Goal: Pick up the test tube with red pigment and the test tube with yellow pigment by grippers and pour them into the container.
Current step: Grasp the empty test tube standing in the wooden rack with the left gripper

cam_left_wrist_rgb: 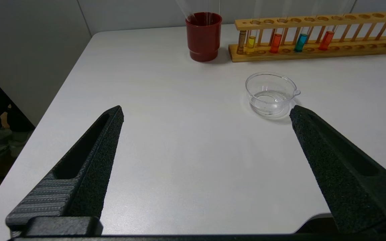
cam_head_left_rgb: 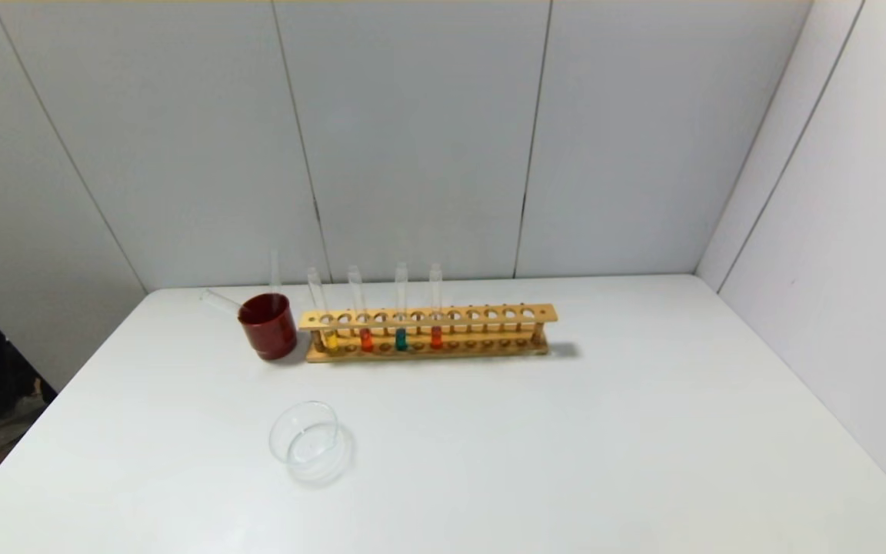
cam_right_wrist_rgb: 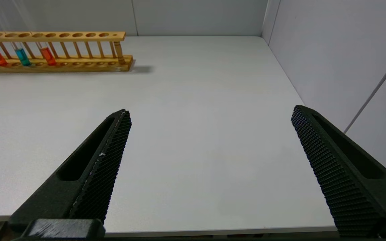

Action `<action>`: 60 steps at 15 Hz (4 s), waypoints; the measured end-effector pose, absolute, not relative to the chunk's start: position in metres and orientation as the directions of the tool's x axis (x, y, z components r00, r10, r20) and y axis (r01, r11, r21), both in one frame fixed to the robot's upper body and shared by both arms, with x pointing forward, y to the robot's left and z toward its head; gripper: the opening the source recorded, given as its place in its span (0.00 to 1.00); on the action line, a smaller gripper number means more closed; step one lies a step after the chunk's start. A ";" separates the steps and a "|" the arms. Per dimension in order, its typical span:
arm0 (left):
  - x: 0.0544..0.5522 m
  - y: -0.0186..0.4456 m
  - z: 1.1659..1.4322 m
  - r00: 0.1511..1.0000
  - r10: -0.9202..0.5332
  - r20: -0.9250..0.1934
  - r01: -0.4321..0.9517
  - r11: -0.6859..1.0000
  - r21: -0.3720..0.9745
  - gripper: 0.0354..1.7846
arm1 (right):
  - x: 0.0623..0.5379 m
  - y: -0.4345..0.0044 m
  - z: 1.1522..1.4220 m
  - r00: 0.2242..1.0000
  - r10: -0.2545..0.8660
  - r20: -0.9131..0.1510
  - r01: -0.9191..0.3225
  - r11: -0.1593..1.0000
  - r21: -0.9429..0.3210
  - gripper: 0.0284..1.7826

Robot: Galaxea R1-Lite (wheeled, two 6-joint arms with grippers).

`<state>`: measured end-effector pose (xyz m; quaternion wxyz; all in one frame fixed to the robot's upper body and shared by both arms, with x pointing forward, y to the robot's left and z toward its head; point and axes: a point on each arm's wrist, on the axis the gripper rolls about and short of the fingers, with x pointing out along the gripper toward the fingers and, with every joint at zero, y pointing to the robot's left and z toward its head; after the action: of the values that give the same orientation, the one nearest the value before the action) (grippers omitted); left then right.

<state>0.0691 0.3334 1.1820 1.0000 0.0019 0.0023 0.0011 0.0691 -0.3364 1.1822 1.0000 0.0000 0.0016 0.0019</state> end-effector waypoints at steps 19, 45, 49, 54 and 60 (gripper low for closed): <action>0.080 0.333 1.299 0.999 -0.039 -0.033 0.039 0.999 0.002 0.98 | 0.069 -0.336 1.182 1.000 0.004 -0.003 -0.004 1.000 0.000 0.98; 0.413 0.282 1.274 0.932 -0.274 -0.238 0.237 0.956 -0.174 0.98 | 0.069 -0.336 1.182 1.000 0.004 -0.003 -0.004 1.000 0.000 0.98; 0.430 0.272 1.252 0.926 -0.293 -0.240 0.257 0.951 -0.172 0.98 | 0.069 -0.336 1.182 1.000 0.004 -0.003 -0.004 1.000 0.000 0.98; 0.448 0.260 1.230 0.912 -0.309 -0.269 0.269 0.947 -0.177 0.98 | 0.069 -0.336 1.182 1.000 0.004 -0.003 -0.004 1.000 0.000 0.98; 0.464 0.257 1.221 0.914 -0.298 -0.275 0.258 0.950 -0.173 0.98 | 0.069 -0.336 1.182 1.000 0.004 -0.003 -0.004 1.000 0.000 0.98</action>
<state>0.4639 0.2574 1.2206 0.9760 -0.0666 0.1507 -0.1426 0.0691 -0.3364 1.1822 1.0000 0.0000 0.0016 0.0021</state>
